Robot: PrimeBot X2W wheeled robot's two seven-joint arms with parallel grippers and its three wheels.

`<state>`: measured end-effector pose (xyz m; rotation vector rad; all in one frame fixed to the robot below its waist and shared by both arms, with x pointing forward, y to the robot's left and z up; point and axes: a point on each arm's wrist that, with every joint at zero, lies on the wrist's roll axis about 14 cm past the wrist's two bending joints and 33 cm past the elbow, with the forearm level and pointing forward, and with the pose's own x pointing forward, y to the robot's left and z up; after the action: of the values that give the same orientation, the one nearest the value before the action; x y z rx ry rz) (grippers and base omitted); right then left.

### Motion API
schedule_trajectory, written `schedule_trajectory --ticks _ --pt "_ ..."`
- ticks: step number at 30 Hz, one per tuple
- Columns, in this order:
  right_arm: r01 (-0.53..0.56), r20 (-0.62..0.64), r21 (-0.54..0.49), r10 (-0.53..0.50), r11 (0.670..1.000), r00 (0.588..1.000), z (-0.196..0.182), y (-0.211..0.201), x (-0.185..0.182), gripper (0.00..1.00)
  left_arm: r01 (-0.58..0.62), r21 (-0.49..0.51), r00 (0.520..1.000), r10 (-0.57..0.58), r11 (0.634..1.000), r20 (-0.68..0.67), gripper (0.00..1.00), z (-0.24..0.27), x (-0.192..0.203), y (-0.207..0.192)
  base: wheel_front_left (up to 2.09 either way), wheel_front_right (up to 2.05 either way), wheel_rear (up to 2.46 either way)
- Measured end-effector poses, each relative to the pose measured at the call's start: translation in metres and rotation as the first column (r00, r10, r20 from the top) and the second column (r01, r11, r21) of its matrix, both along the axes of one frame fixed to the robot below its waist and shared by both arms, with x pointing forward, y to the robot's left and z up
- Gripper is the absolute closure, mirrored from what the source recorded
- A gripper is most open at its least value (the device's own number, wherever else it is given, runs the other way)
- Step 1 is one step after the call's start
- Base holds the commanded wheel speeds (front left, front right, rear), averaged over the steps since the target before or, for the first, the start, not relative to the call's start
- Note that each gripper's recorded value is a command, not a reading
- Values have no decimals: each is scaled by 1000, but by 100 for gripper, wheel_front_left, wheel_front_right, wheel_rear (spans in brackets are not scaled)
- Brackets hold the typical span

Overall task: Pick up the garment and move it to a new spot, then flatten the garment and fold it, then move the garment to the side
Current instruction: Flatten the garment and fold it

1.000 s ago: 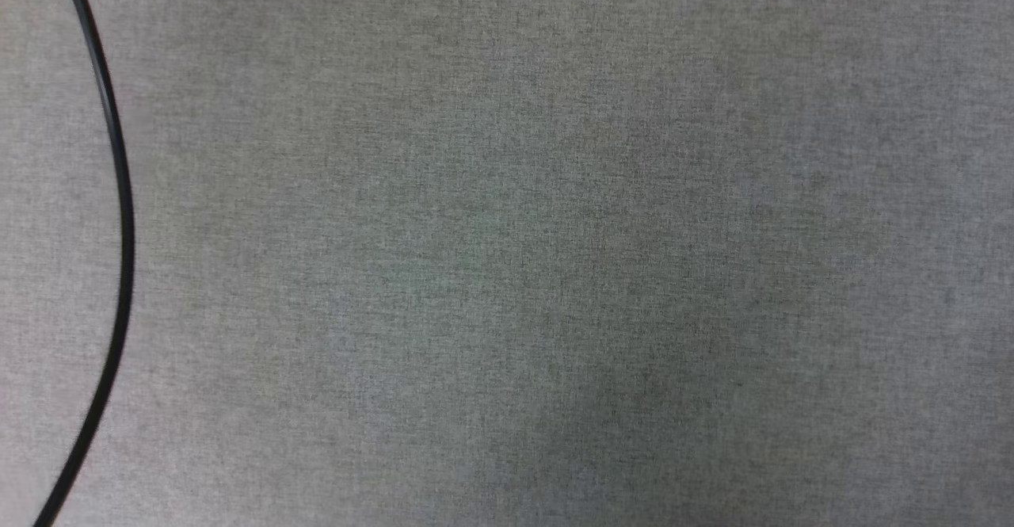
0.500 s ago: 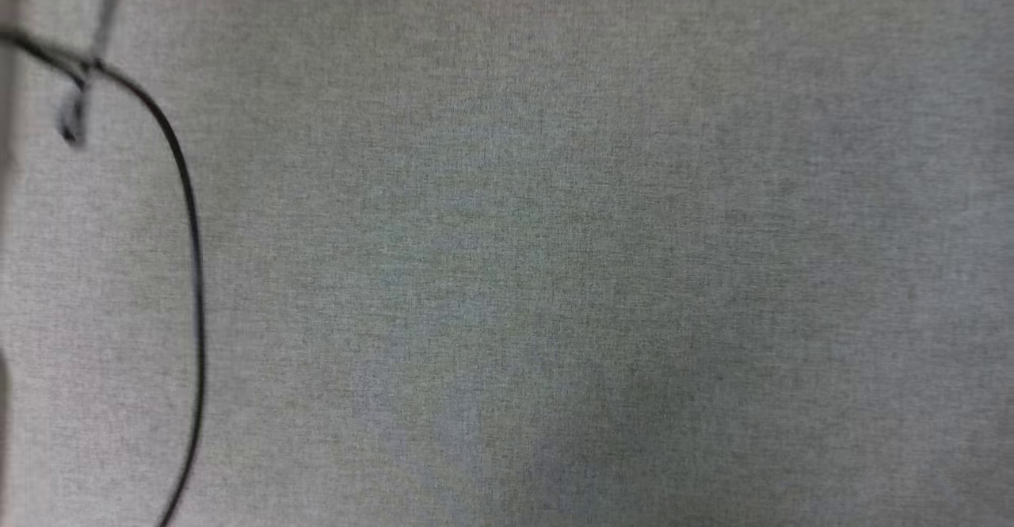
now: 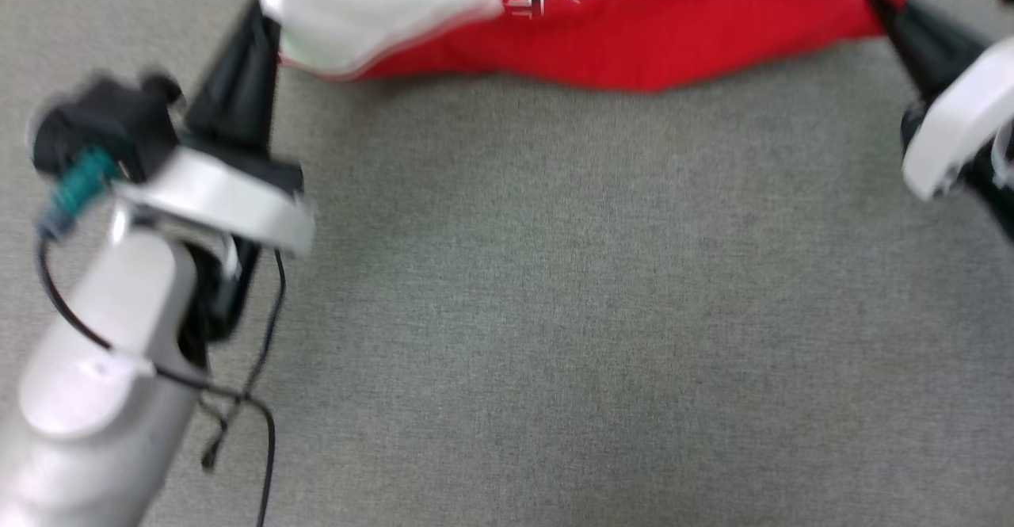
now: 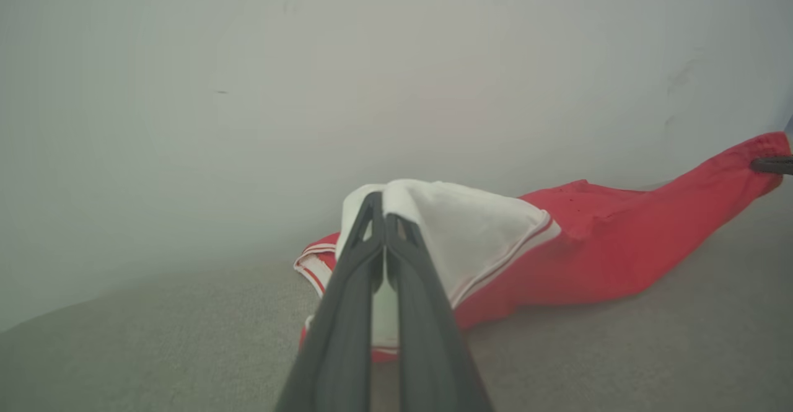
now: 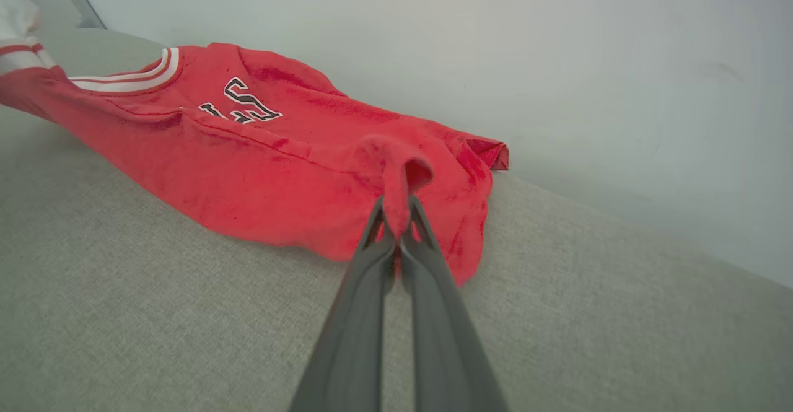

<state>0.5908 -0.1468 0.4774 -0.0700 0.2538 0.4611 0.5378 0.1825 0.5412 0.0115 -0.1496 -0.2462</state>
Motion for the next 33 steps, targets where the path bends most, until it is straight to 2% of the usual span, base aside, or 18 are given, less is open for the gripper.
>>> schedule_trajectory --ticks 11,19,33 --pt "22 -144 -3 -22 1000 989 -36 -17 -91 100 -88 -65 978 74 994 -196 100 -47 -98 12 0 0 0" --pt "30 -184 -23 -34 999 982 -45 -29 -145 100 -158 -94 923 113 983 -367 100 -85 -168 19 0 0 0" --pt "94 -327 -19 -95 995 940 -70 -51 -239 100 -263 -177 821 124 948 -558 100 -124 -266 14 0 0 0"
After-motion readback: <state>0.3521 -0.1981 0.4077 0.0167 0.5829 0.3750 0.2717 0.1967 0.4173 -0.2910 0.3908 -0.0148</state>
